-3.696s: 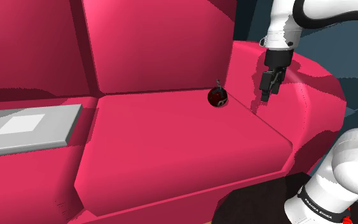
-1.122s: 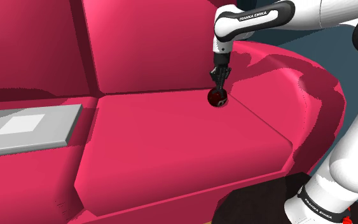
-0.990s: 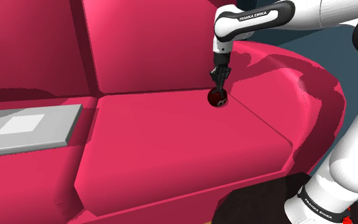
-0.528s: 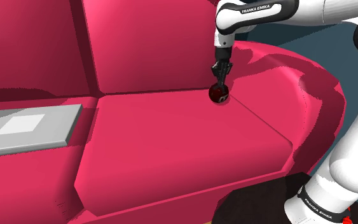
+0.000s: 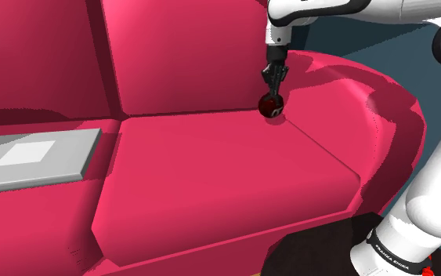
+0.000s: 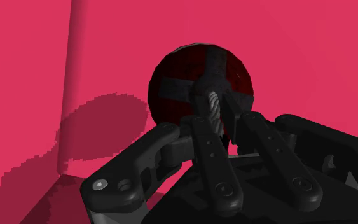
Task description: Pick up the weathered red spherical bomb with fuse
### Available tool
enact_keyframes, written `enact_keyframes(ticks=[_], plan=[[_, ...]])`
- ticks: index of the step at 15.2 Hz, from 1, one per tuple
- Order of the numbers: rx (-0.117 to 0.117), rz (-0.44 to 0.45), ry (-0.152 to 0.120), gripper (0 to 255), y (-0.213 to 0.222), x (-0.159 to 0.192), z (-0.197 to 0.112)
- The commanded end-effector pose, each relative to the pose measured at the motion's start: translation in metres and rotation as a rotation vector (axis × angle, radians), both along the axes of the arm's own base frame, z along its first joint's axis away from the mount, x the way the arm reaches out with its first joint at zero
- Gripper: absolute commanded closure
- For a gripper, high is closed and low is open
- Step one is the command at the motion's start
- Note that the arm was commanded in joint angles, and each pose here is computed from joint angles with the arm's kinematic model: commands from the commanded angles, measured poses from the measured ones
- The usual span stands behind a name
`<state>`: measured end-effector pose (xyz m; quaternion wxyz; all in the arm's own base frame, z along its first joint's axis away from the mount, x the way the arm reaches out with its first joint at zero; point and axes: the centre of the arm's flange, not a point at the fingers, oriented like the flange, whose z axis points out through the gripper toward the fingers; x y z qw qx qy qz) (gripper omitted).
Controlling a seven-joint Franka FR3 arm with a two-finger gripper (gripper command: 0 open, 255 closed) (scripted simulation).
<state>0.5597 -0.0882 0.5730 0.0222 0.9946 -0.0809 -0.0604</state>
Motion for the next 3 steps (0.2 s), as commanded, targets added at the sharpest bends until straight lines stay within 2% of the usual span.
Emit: enact_keyframes(ticks=[1, 3], plan=[[0.000, 0.000, 0.000, 255, -0.0011, -0.0003, 0.0111], [0.000, 0.000, 0.000, 255, -0.0011, -0.0003, 0.0118]])
